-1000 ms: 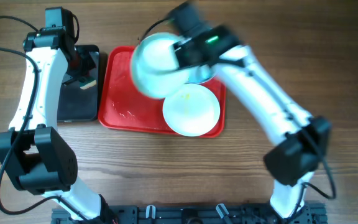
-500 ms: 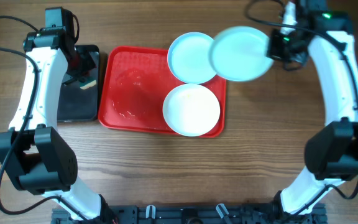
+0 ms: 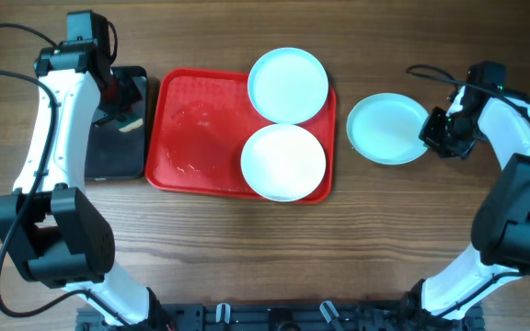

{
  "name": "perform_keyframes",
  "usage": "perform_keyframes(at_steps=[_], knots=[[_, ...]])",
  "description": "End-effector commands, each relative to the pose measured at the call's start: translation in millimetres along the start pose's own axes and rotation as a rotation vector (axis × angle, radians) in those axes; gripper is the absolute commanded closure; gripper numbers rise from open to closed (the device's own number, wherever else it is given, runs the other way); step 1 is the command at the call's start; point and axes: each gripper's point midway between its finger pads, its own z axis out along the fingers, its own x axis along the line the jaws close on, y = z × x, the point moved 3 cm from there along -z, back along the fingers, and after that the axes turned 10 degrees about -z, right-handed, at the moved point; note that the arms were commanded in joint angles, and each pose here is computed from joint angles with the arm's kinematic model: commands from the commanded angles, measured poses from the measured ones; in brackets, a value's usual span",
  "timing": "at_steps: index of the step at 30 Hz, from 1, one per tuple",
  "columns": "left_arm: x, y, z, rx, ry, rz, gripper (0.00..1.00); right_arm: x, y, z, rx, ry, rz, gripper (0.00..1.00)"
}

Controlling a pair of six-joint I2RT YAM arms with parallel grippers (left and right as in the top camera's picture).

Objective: Clean dirty plates on tray and stack at the side
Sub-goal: 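Carry the plate right and set it on the table beside the tray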

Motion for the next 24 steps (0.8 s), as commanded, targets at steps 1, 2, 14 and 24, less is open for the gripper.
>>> perform_keyframes(at_steps=[1, 2, 14, 24], knots=[[0.8, -2.1, 1.7, 0.011, -0.004, -0.015, 0.96, -18.9, 1.1, 2.4, -0.036, -0.051, 0.056, 0.96], [0.7, -2.0, 1.7, 0.011, -0.004, -0.015, 0.96, -19.5, 2.1, 2.3, -0.041, -0.054, 0.056, 0.96], [0.8, -2.1, 1.7, 0.011, -0.004, -0.014, 0.96, 19.4, 19.7, -22.2, -0.091, 0.149, -0.112, 0.44], [0.8, -2.1, 1.7, 0.011, -0.004, -0.014, 0.96, 146.6, -0.5, -60.3, -0.160, 0.336, -0.531, 0.47]])
